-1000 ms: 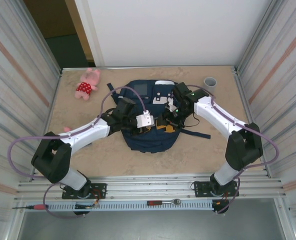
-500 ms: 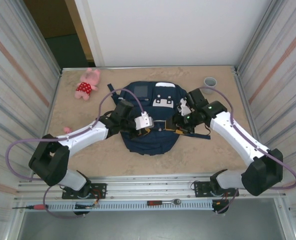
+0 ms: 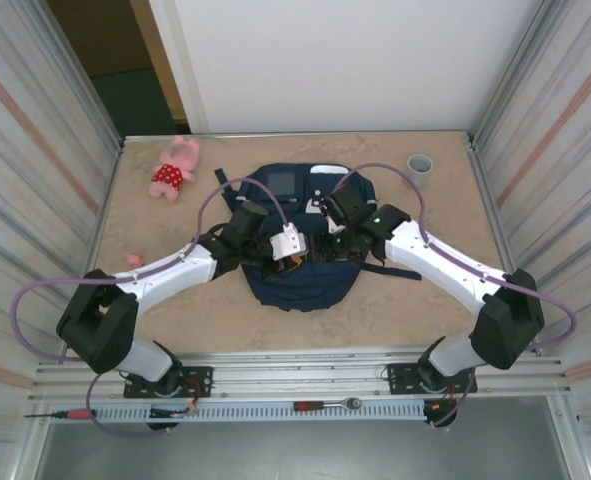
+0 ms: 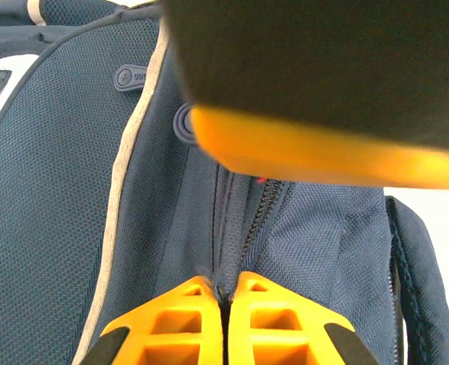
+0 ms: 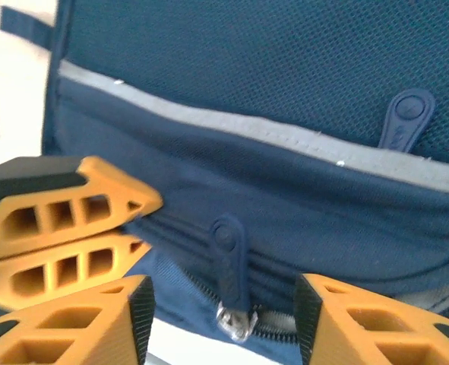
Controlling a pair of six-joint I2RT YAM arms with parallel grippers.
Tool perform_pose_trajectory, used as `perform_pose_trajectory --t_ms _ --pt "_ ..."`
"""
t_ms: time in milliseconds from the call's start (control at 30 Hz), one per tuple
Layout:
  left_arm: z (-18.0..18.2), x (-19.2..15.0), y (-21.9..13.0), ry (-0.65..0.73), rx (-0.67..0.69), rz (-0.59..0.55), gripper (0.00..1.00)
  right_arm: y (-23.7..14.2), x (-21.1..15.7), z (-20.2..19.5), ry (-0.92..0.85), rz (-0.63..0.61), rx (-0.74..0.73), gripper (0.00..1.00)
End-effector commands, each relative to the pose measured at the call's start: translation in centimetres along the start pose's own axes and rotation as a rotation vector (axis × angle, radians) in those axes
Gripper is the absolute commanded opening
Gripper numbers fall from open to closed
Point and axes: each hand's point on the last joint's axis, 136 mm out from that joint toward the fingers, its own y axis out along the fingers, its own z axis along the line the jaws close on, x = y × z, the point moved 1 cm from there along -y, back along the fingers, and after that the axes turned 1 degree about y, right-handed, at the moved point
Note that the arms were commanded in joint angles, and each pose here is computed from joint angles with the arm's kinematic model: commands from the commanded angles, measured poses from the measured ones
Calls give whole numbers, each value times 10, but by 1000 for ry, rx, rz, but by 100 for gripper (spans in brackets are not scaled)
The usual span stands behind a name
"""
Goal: Pack the student bag
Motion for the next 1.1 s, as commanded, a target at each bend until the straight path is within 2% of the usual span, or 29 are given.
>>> perform_pose_trajectory --t_ms 0,167,400,500,633,833,933,1067 --pt "-7 34 -14 21 -12 -125 0 5 15 -8 -51 -62 -88 47" --pt "-7 32 -13 15 -4 -116 0 -3 25 -16 -71 -110 -194 20" --pt "-4 29 -10 3 16 -101 0 -13 25 -18 -36 -161 -171 0" --pt "0 26 -9 -10 37 -91 0 -18 25 -20 13 -193 -142 0" --pt "3 16 -8 -29 65 -65 0 -33 25 -48 139 -267 -169 0" --pt "10 4 -14 -109 93 -61 0 -39 20 -87 322 -395 -105 0" --pt "9 1 -15 -140 87 -63 0 -41 19 -82 316 -437 -32 0" --pt "8 13 -12 -178 68 -102 0 -45 20 -48 214 -462 91 0"
